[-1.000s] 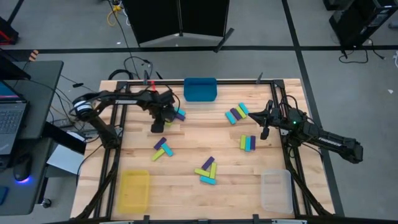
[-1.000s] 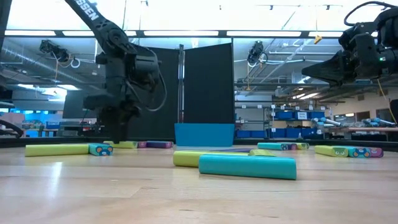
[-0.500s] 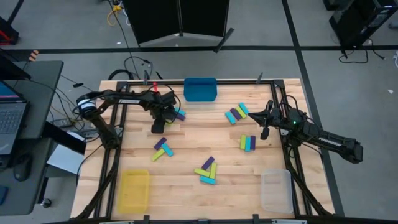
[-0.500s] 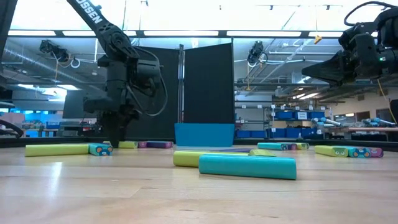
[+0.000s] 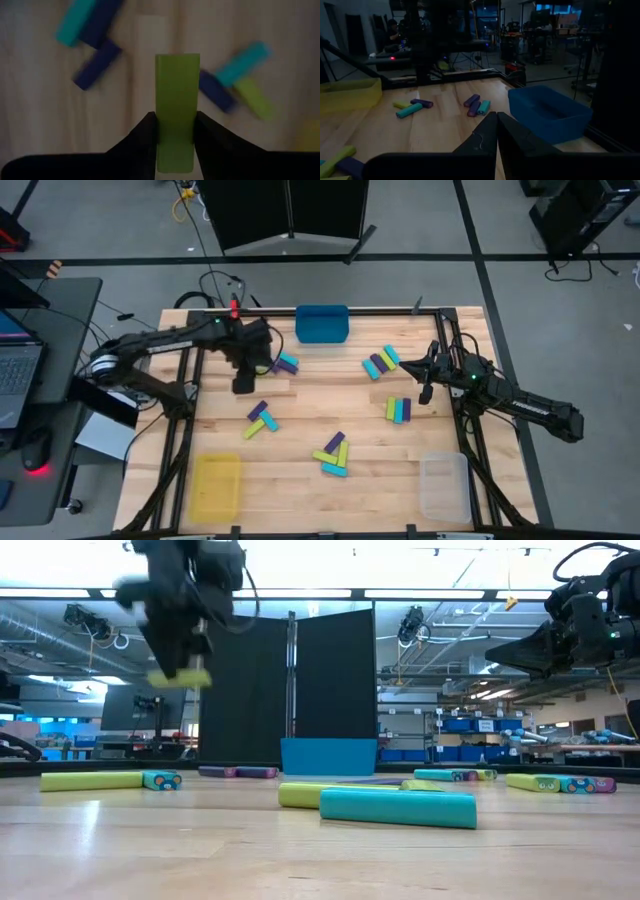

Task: Sort blocks
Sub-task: Put the top left yellow green block into the yellow bin

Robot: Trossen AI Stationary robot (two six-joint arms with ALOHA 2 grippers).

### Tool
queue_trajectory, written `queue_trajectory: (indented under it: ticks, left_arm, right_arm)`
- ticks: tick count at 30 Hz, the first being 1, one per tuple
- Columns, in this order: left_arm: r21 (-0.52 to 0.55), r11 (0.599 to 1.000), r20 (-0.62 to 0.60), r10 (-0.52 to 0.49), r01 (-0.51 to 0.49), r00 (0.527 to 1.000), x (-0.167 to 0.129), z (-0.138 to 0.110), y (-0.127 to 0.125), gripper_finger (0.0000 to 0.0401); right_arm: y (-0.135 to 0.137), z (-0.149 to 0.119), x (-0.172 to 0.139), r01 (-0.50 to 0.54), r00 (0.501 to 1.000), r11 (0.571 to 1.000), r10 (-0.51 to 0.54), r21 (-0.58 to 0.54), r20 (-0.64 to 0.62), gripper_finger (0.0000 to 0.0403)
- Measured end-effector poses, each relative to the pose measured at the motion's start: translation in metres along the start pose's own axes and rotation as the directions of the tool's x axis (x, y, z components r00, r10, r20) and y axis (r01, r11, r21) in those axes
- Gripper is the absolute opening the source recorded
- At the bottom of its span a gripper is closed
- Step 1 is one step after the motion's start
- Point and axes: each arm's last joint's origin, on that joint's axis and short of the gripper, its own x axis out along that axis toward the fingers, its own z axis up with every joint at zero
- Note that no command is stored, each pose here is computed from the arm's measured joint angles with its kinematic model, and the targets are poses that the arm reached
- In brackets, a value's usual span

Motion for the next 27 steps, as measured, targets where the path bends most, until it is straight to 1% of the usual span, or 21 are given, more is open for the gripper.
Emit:
queue_trajectory:
  ticks: [2, 6, 10, 12, 19, 24, 27]
  left_arm:
    - [-0.018, 0.999, 0.023, -0.030, 0.030, 0.999, -0.021, 0.001, -0.015, 0.0105]
    - [-0.053, 0.995, 0.021, -0.086, 0.087, 0.996, -0.057, -0.008, -0.047, 0.0105]
    - [-0.091, 0.987, 0.052, -0.130, 0.135, 0.990, -0.075, -0.012, -0.078, 0.0105]
    - [-0.099, 0.982, 0.065, -0.157, 0.163, 0.985, -0.079, -0.013, -0.093, 0.0105]
    - [-0.092, 0.970, 0.041, -0.221, 0.224, 0.975, -0.075, -0.017, -0.144, 0.0105]
    - [-0.118, 0.967, 0.015, -0.227, 0.227, 0.974, -0.076, -0.034, -0.178, 0.0105]
    - [-0.119, 0.964, -0.019, -0.243, 0.239, 0.970, -0.068, -0.048, -0.199, 0.0105]
  right_arm:
    - [0.000, 0.000, 0.000, 0.000, 1.000, 1.000, 0.000, 0.000, 0.000, 0.0022]
    - [0.000, 0.000, 0.000, 0.000, 1.000, 1.000, 0.000, 0.000, 0.003, 0.0022]
    - [0.000, 0.001, 0.000, 0.000, 1.000, 1.000, 0.000, -0.001, 0.007, 0.0022]
    - [0.000, 0.001, 0.000, 0.000, 1.000, 1.000, 0.000, -0.001, 0.007, 0.0022]
    - [0.000, 0.001, 0.000, 0.000, 1.000, 1.000, 0.000, -0.001, 0.007, 0.0022]
    - [0.000, 0.001, 0.000, 0.000, 1.000, 1.000, 0.000, -0.001, 0.007, 0.0022]
    - [0.000, 0.001, 0.000, 0.000, 1.000, 1.000, 0.000, -0.001, 0.007, 0.0022]
